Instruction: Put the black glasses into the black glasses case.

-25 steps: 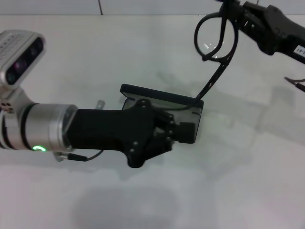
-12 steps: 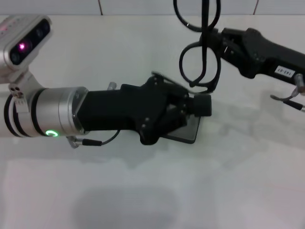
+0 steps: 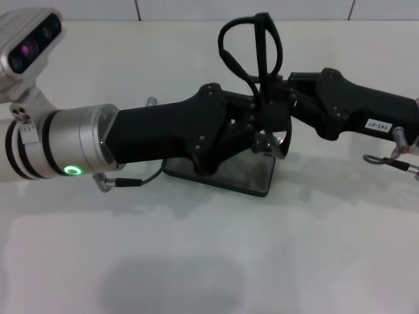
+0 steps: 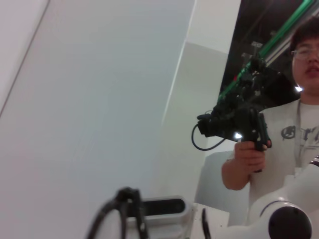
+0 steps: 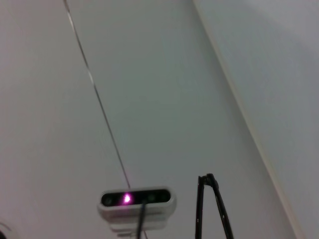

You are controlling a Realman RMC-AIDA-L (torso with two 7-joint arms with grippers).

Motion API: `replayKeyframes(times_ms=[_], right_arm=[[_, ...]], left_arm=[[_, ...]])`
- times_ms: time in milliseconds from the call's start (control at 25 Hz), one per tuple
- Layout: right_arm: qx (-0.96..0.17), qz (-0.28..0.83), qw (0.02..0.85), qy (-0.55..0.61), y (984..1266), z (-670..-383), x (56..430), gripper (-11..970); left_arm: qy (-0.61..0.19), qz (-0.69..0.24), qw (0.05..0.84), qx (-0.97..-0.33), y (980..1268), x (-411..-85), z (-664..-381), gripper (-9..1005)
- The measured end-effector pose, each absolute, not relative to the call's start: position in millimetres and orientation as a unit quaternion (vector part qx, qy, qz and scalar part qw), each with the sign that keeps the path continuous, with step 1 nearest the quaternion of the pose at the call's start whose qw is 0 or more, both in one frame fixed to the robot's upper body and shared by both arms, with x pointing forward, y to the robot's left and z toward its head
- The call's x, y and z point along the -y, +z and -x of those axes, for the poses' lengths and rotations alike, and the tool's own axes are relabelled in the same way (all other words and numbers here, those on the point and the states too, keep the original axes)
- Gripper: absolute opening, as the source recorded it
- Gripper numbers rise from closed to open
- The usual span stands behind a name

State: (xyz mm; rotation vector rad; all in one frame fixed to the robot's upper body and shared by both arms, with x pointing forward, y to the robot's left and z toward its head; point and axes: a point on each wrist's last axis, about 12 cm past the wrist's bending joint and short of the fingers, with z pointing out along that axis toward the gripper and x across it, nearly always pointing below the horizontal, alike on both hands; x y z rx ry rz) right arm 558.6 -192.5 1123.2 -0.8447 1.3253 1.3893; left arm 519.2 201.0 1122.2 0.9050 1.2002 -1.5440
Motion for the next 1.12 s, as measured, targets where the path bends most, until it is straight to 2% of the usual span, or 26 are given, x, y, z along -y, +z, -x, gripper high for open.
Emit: replayKeyframes(times_ms=[1120], right_arm=[[-0.540,0.378,0.481,0.578,1120.6,-552.0,187.9,64]], left_arm=[[-0.627,-0.367,0.472,-0.499,1123.2,-197.4,-524.7,-2]])
